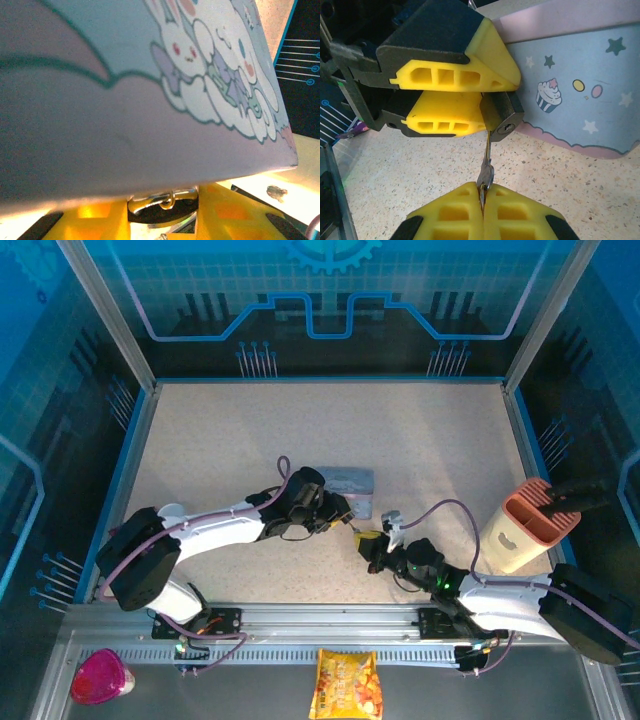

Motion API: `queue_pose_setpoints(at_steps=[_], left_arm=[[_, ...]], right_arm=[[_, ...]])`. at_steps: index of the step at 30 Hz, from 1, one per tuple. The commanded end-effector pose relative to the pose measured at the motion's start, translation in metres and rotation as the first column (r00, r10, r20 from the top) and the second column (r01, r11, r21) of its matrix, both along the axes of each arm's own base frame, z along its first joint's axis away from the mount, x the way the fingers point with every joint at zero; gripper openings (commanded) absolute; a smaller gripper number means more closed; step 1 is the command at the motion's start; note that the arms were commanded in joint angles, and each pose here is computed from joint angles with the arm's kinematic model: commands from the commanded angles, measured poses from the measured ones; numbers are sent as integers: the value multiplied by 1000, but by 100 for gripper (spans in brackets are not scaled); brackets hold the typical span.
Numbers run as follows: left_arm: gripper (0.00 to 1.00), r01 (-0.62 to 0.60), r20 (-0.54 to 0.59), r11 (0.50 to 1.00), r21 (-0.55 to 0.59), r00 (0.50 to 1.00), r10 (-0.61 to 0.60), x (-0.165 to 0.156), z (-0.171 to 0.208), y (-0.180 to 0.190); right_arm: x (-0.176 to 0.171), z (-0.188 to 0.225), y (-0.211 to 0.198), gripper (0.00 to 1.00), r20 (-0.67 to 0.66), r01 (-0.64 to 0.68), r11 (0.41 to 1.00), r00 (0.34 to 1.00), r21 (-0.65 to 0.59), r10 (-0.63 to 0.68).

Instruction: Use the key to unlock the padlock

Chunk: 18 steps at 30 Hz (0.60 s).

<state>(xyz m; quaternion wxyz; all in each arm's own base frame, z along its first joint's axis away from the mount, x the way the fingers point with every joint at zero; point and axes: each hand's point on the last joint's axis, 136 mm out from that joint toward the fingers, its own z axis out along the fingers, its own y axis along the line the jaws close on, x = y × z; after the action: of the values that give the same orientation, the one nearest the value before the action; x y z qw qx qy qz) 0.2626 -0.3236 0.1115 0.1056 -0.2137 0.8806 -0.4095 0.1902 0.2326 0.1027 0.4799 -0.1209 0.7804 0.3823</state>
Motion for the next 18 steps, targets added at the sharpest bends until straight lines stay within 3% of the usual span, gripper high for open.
queue_pose_setpoints(at_steps=[1, 18], left_arm=[[9, 10, 31, 996, -90, 999, -7, 1, 25, -6], [8, 0, 36, 989, -146, 999, 6, 1, 33, -6]], right_arm=[[1, -4, -8, 0, 15, 15, 1000, 1000, -2, -15], [-1, 2, -12, 0, 21, -8, 1000, 1000, 6, 8]])
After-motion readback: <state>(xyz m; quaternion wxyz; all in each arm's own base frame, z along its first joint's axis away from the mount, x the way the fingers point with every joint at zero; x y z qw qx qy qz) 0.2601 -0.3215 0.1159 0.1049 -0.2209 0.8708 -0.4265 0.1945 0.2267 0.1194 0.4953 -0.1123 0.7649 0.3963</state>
